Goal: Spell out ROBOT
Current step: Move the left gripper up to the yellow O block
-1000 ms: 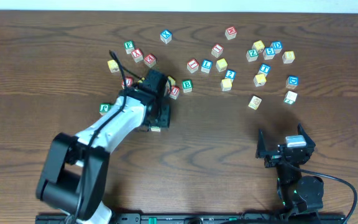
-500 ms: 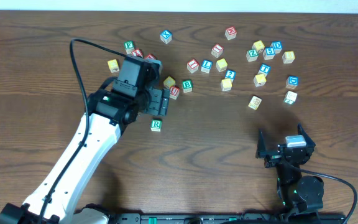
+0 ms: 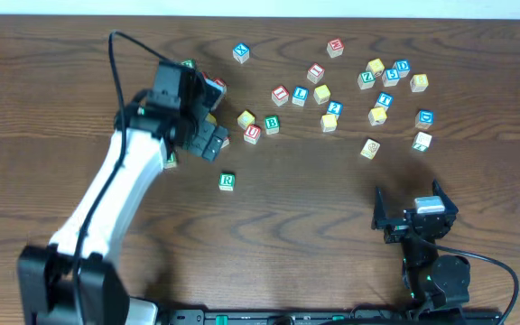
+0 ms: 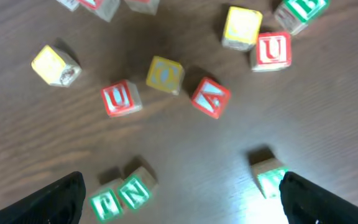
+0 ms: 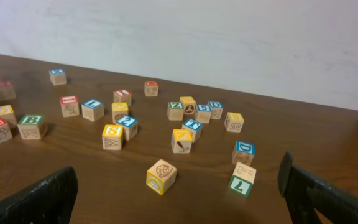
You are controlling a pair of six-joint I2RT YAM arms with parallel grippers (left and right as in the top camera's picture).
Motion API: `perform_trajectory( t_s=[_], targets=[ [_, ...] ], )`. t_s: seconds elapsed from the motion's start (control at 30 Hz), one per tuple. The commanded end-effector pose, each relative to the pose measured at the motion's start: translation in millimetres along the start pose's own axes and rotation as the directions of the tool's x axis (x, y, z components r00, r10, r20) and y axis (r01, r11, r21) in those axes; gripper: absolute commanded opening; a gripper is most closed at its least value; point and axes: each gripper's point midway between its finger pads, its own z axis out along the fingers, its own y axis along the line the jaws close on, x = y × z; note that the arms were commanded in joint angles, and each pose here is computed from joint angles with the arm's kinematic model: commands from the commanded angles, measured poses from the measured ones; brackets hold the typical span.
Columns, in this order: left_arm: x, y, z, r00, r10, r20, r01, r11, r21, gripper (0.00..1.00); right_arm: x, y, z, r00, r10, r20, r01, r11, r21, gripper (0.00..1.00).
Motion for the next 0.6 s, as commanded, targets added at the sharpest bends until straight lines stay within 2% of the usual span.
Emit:
perform_trajectory(
  t_s=[0.0, 0.17, 0.3, 0.43, 0.57],
  targets=[
    [-27, 10, 3, 0.995, 0.102, -0.012, -0.102, 0.995, 0.022, 0.98, 0, -1, 0, 1.000, -0.010, 0.000, 0.010, 1.000, 0.002, 0.99],
    [-55, 19, 16, 0.978, 0.200, -0.057, -0.197, 0.979, 0.048, 0.98, 0, -1, 0, 1.000, -0.010, 0.000, 0.010, 1.000, 0.002, 0.99],
    [-62, 27, 35, 0.961, 0.263, -0.083, -0.258, 0.964, 0.065, 0.98, 0, -1, 0, 1.000, -0.010, 0.000, 0.010, 1.000, 0.002, 0.99],
    [-51, 33, 63, 0.943, 0.305, -0.131, -0.294, 0.951, 0.098, 0.98, 0, -1, 0, 1.000, -0.010, 0.000, 0.010, 1.000, 0.002, 0.99],
    [-36, 40, 85, 0.941, 0.288, -0.180, -0.269, 0.955, 0.122, 0.98, 0, -1, 0, 1.000, -0.010, 0.000, 0.010, 1.000, 0.002, 0.99]
  ],
)
